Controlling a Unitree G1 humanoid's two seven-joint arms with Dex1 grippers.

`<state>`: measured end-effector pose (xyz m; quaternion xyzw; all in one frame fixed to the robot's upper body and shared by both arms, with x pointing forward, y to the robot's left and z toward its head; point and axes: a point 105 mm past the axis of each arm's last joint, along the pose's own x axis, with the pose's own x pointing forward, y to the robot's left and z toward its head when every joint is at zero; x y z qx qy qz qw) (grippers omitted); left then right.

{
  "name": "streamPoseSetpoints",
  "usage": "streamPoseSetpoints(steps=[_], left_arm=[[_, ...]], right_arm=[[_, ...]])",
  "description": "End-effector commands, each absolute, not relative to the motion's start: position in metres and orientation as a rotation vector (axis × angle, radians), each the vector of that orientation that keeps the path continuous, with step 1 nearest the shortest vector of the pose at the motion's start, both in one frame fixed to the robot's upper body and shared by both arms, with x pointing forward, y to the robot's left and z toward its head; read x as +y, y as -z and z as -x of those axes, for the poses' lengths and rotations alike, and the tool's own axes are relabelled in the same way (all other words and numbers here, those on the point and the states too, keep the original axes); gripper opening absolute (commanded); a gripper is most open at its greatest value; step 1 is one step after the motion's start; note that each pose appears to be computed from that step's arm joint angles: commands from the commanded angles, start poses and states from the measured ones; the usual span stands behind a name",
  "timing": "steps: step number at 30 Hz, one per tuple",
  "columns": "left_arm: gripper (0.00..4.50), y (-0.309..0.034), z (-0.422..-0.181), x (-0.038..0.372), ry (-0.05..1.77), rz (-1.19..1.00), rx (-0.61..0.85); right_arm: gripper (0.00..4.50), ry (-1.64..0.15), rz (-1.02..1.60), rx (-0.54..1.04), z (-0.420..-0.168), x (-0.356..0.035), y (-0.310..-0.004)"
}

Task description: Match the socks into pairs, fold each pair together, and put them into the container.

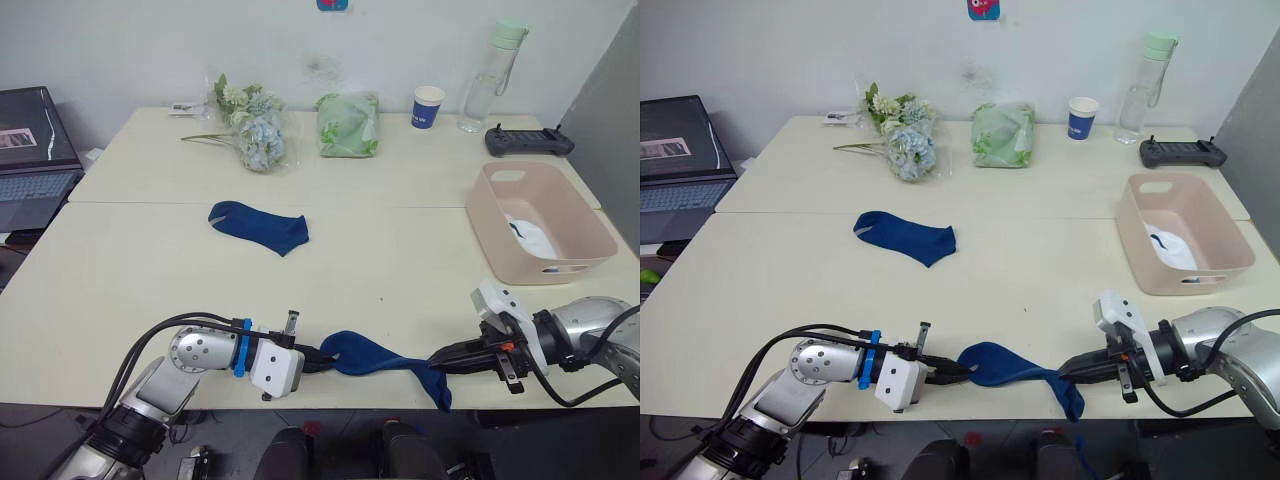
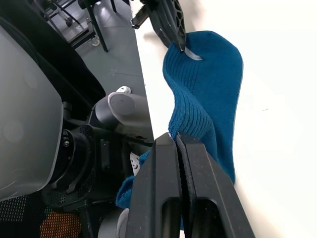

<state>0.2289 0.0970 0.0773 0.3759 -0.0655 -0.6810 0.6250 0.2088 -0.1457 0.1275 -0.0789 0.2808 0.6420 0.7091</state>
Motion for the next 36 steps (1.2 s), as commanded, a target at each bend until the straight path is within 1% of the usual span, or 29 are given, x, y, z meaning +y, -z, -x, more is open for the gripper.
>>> streamPoseSetpoints(steps=[1,6,10,15,17,19,22,25,27,29,32,36], left_arm=[[0.03,-0.092,-0.227,0.097,1.555,-0.783,-0.119],[0.03,-0.114,-0.220,0.101,1.533,-0.652,-0.025],[0.03,-0.120,-0.214,0.107,1.523,-0.567,0.054],[0.03,-0.141,-0.205,0.116,1.504,-0.277,0.254],[0.03,-0.151,-0.201,0.118,1.504,-0.203,0.298],[0.03,-0.151,-0.195,0.122,1.515,-0.169,0.363],[0.03,-0.141,-0.188,0.124,1.522,-0.151,0.464],[0.03,-0.131,-0.187,0.123,1.515,-0.125,0.509],[0.03,-0.121,-0.192,0.122,1.486,-0.131,0.518],[0.03,-0.110,-0.202,0.123,1.455,-0.184,0.510],[0.03,-0.100,-0.223,0.121,1.422,-0.259,0.479],[0.03,-0.101,-0.251,0.116,1.401,-0.349,0.424]], right_arm=[[0.00,-1.446,0.208,0.564,-0.210,-0.140,-0.139],[0.00,-1.452,0.205,0.546,-0.212,-0.136,-0.143],[0.00,-1.455,0.198,0.536,-0.215,-0.134,-0.146],[0.00,-1.471,0.175,0.542,-0.213,-0.134,-0.154],[0.00,-1.492,0.148,0.558,-0.209,-0.133,-0.160],[0.00,-1.509,0.135,0.596,-0.205,-0.133,-0.162],[0.00,-1.513,0.121,0.634,-0.201,-0.135,-0.162],[0.00,-1.503,0.135,0.657,-0.201,-0.137,-0.157],[0.00,-1.481,0.167,0.668,-0.205,-0.140,-0.149],[0.00,-1.462,0.216,0.660,-0.213,-0.143,-0.142],[0.00,-1.412,0.299,0.603,-0.238,-0.144,-0.136],[0.00,-1.401,0.386,0.549,-0.261,-0.141,-0.133]])
